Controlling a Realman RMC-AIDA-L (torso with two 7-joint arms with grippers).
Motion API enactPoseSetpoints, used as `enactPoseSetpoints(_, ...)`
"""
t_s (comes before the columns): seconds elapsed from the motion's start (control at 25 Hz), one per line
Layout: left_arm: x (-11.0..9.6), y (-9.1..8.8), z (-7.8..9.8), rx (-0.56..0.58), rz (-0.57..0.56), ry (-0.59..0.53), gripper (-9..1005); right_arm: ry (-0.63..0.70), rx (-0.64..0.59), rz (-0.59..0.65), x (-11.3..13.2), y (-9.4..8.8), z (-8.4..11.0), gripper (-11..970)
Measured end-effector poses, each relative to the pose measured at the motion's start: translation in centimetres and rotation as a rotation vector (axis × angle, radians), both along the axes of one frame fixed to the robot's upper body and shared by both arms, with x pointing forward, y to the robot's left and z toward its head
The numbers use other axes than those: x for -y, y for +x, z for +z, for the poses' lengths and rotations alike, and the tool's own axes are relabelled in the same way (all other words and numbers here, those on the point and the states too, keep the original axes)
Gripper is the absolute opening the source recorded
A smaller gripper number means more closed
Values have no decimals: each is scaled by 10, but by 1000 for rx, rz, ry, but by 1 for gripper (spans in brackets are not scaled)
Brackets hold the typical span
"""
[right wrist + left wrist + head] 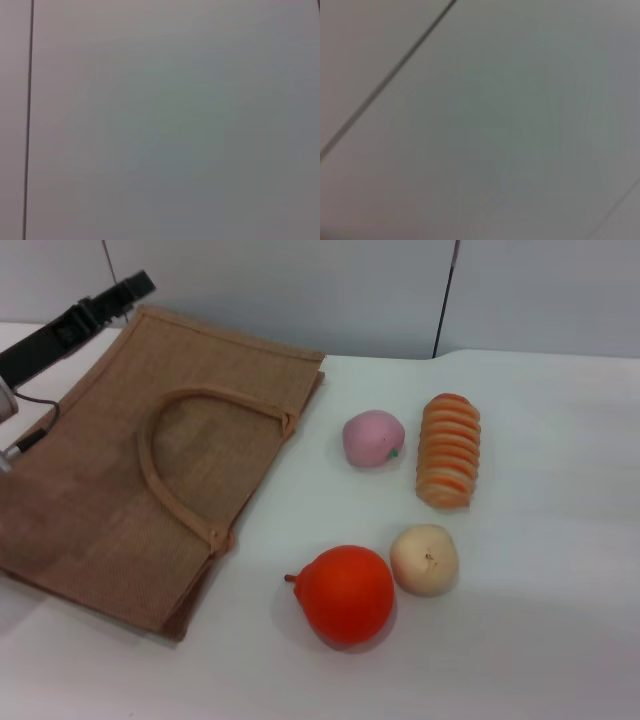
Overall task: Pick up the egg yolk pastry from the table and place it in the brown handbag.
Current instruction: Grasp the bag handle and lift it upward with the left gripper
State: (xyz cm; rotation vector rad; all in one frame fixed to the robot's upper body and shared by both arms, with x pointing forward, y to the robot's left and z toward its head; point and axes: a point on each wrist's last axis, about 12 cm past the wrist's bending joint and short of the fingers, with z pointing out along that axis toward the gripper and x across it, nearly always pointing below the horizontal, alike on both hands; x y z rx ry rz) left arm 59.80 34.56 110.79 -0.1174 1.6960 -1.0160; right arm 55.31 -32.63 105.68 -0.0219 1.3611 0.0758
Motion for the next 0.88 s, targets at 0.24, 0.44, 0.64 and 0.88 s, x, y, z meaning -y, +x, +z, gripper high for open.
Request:
enactPoseSetpoints(0.24,-5,16,18,-248,-72,187,624,-1,3,-2,1,-1,0,870)
enactPoseSetpoints(0.44,-4,26,36,-409,-40,404,621,-2,2,-3,1,-2,0,867)
enactPoseSetpoints(0.64,3,34,44,-507,-6,596,618,-3,-1,-4,2,-1,0,864)
enactPoseSetpoints(0.88,18,45,41,-540,-3,767,614,-2,2,-4,2,-1,0,860)
